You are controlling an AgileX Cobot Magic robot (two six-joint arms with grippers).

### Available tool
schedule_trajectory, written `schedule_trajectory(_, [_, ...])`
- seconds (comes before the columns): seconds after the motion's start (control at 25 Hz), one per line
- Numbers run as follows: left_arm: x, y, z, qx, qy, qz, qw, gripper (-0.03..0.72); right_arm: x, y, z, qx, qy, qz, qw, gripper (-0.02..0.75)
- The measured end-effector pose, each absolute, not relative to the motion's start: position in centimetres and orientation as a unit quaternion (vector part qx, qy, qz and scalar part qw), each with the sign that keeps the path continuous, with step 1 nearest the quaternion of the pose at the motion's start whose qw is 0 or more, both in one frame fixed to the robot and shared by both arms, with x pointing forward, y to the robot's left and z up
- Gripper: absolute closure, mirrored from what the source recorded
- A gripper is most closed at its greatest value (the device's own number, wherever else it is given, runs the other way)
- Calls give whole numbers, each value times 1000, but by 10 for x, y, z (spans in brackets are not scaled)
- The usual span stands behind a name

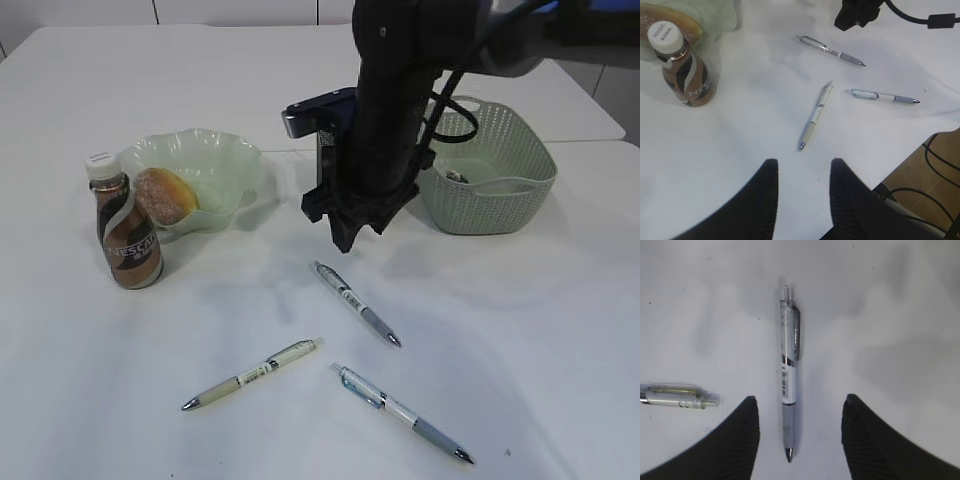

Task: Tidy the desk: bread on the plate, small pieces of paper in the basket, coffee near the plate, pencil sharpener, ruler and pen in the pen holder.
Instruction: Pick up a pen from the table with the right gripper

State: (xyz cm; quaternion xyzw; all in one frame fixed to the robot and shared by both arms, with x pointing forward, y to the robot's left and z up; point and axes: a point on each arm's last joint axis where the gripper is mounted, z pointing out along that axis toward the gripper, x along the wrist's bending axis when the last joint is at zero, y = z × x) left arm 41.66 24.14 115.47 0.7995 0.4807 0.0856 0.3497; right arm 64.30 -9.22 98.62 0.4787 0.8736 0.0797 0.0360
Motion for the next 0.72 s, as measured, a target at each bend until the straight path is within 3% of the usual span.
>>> schedule_trajectory(0.72, [417, 241, 1155, 798, 483, 85, 350, 445, 657, -76, 945, 463, 885, 47, 23, 314])
